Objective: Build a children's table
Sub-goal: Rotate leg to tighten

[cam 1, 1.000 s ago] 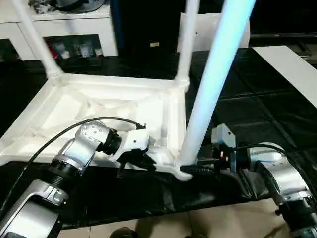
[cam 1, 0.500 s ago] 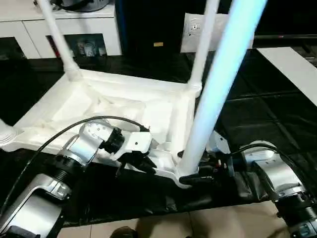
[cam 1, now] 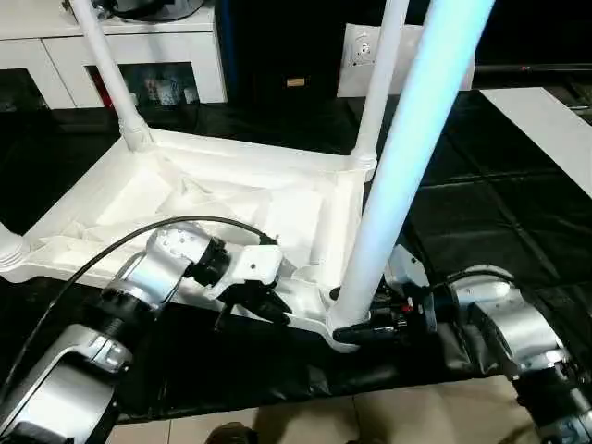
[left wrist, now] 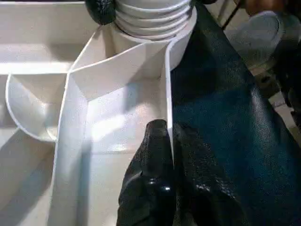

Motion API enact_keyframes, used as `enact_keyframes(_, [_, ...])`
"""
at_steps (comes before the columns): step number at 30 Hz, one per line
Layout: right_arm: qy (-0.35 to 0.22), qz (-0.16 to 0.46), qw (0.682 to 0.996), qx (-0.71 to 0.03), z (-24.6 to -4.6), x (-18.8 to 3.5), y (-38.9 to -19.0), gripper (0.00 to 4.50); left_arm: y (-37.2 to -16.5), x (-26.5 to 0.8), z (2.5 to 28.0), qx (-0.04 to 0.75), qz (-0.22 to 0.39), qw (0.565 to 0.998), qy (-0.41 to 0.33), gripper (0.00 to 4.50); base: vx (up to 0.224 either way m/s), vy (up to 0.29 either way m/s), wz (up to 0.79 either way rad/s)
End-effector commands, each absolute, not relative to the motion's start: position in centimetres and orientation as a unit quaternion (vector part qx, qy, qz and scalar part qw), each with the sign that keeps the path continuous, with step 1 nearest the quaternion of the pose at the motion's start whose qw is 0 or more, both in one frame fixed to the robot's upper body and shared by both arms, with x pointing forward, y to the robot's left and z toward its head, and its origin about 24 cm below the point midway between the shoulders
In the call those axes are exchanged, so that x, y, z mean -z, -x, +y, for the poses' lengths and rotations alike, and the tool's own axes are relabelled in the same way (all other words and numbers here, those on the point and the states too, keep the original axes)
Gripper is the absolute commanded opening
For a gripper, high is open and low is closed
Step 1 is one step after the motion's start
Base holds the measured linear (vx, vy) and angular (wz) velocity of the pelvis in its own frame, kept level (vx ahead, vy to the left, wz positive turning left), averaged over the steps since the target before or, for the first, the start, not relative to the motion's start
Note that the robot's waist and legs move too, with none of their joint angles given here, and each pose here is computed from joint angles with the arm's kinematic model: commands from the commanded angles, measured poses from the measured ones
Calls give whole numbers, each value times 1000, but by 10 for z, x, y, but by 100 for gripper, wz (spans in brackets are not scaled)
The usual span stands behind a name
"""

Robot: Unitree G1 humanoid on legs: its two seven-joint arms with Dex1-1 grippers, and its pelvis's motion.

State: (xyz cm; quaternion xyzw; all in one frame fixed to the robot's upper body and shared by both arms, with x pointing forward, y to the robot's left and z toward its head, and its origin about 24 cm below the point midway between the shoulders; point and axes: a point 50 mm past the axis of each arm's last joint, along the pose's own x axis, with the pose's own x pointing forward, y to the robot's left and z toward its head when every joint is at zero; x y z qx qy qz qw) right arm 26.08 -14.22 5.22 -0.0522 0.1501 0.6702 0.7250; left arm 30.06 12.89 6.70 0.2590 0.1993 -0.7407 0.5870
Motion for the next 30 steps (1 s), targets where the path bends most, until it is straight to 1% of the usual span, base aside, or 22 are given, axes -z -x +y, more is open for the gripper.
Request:
enact_keyframes(1, [5, 140, 739, -659, -125, -52, -259, 270, -301, -69, 112, 731, 172, 611, -250, 0, 0, 0, 0])
enact_keyframes(2, [1, 139, 744, -654, -124, -52, -259, 269, -302, -69, 111, 726, 172, 618, -248, 0, 0, 0, 0])
enact_keyframes(3, [-5, 139, 759, -636, -119, -50, -261, 269, -304, -68, 109, 712, 174, 636, -242, 0, 0, 0, 0])
enact_keyframes(4, [-6, 138, 765, -629, -117, -49, -261, 269, -304, -68, 107, 706, 173, 644, -238, 0, 0, 0, 0])
enact_keyframes(5, [-9, 134, 784, -606, -109, -47, -264, 269, -307, -68, 102, 687, 172, 671, -222, 0, 0, 0, 0])
enact_keyframes(6, [-17, 133, 812, -568, -99, -45, -268, 269, -310, -68, 95, 657, 172, 706, -201, 0, 0, 0, 0])
enact_keyframes(8, [-31, 139, 839, -525, -87, -44, -274, 269, -314, -69, 85, 627, 165, 741, -173, 0, 0, 0, 0])
enact_keyframes(11, [-50, 146, 861, -484, -70, -45, -280, 268, -318, -72, 72, 583, 163, 782, -145, 0, 0, 0, 0])
enact_keyframes(12, [-53, 152, 872, -462, -61, -45, -283, 268, -321, -73, 66, 554, 165, 805, -134, 0, 0, 0, 0])
enact_keyframes(13, [-54, 154, 876, -454, -59, -45, -284, 268, -322, -74, 64, 546, 166, 810, -131, 0, 0, 0, 0])
enact_keyframes(14, [-61, 168, 890, -419, -51, -45, -288, 268, -323, -76, 58, 520, 169, 828, -122, 0, 0, 0, 0])
enact_keyframes(16, [-65, 173, 895, -407, -47, -46, -290, 268, -324, -78, 55, 506, 167, 838, -119, 0, 0, 0, 0])
enact_keyframes(20, [-61, 169, 892, -415, -43, -47, -288, 268, -325, -79, 55, 499, 164, 840, -132, 0, 0, 0, 0])
enact_keyframes(21, [-68, 165, 892, -416, -44, -48, -287, 323, -324, -79, 56, 504, 164, 836, -141, 0, 0, 0, 0])
enact_keyframes(22, [-69, 165, 892, -414, -45, -47, -287, 337, -323, -79, 57, 505, 164, 835, -143, 0, 0, 0, 0])
enact_keyframes(24, [-70, 160, 897, -407, -51, -47, -287, 343, -322, -78, 61, 512, 166, 829, -152, 0, 0, 0, 0])
enact_keyframes(25, [-71, 159, 898, -404, -52, -47, -287, 365, -321, -78, 62, 512, 166, 828, -155, 0, 0, 0, 0])
enact_keyframes(26, [-71, 154, 901, -400, -57, -47, -286, 365, -320, -78, 65, 515, 166, 825, -161, 0, 0, 0, 0])
enact_keyframes(27, [-71, 151, 902, -398, -59, -48, -286, 385, -319, -78, 67, 517, 166, 824, -163, 0, 0, 0, 0])
enact_keyframes(29, [-69, 138, 902, -402, -69, -51, -286, 388, -317, -76, 73, 528, 169, 815, -167, 0, 0, 0, 0])
enact_keyframes(30, [-61, 126, 898, -416, -76, -54, -284, 396, -315, -75, 78, 538, 168, 807, -175, 0, 0, 0, 0])
